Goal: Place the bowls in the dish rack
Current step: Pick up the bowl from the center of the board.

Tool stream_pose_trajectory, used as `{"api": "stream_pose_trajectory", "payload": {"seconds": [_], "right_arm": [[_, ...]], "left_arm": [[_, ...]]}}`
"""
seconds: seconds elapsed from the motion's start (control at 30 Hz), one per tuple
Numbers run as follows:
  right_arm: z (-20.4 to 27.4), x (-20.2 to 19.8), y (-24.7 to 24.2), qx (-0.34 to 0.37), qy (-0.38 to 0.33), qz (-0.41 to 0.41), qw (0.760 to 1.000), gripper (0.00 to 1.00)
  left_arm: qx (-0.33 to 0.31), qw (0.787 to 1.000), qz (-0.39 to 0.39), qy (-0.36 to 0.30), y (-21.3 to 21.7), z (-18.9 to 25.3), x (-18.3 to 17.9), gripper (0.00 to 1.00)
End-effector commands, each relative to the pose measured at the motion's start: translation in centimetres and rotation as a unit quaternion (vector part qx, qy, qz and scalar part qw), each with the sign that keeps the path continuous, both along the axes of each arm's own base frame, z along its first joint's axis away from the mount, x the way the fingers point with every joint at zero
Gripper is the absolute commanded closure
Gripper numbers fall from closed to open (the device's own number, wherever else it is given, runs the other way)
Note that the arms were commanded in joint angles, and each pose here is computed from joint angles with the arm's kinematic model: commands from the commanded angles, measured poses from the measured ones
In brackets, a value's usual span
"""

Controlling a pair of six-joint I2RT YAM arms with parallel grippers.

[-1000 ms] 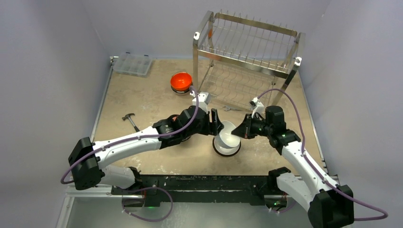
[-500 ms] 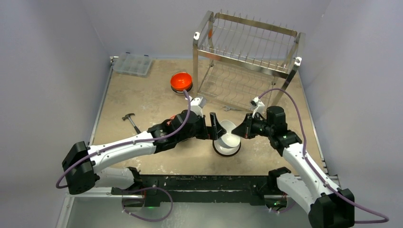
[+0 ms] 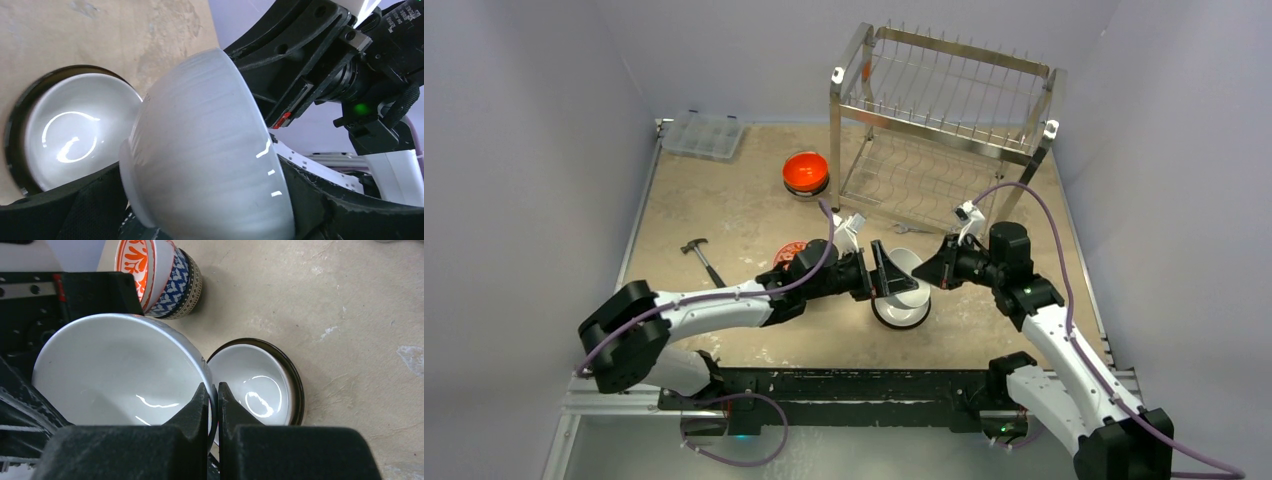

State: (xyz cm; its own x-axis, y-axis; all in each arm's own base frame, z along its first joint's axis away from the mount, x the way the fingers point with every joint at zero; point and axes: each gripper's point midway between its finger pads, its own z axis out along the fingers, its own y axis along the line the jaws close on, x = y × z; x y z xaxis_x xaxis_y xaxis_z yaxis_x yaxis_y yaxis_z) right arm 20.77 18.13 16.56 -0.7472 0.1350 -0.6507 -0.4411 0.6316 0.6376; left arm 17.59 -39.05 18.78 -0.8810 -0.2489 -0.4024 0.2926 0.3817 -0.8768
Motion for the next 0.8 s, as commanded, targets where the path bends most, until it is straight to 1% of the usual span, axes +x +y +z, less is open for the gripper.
{"api": "stream_pose_trajectory", "payload": {"seconds": [0.0,0.1,0.3,0.37,0.43,0.47,0.53,0.6,0.67,0.77], "right_arm": [[4.3,0.9,0.7,0.033,-0.061,0.008,0.998,1.00],[4.1,1.1,0.5,0.024,-0.062,0.001,0.998,1.00],[3.8,1.4,0.0,0.011,-0.064,-0.013,0.998,1.00],[3.7,1.4,0.0,0.010,-0.064,-0.014,0.998,1.00],[3.7,1.5,-0.1,0.005,-0.066,-0.015,0.998,1.00],[3.6,1.6,-0.3,0.000,-0.066,-0.019,0.998,1.00],[3.7,1.8,-0.6,-0.012,-0.070,-0.026,0.997,1.00],[4.0,2.0,-0.8,-0.020,-0.075,-0.031,0.996,1.00],[4.3,2.2,-1.0,-0.024,-0.080,-0.035,0.996,1.00],[4.4,2.1,-0.9,-0.021,-0.081,-0.030,0.996,1.00]], "left_arm": [[-0.087,0.995,-0.044,0.022,-2.2,2.0,-0.9,0.06],[-0.098,0.993,-0.052,0.032,-2.7,1.8,-1.1,0.10],[-0.090,0.994,-0.044,0.037,-2.4,1.3,-1.1,0.16],[-0.089,0.994,-0.043,0.039,-2.4,1.2,-1.1,0.20],[-0.087,0.994,-0.044,0.041,-2.4,1.0,-1.1,0.28],[-0.085,0.994,-0.044,0.042,-2.4,1.0,-1.1,0.30],[-0.081,0.995,-0.044,0.040,-2.3,0.9,-1.1,0.28],[-0.069,0.996,-0.039,0.038,-2.2,0.7,-1.0,0.21],[-0.053,0.997,-0.032,0.037,-2.0,0.4,-0.8,0.17],[-0.051,0.998,-0.031,0.032,-2.0,0.5,-0.7,0.16]]}}
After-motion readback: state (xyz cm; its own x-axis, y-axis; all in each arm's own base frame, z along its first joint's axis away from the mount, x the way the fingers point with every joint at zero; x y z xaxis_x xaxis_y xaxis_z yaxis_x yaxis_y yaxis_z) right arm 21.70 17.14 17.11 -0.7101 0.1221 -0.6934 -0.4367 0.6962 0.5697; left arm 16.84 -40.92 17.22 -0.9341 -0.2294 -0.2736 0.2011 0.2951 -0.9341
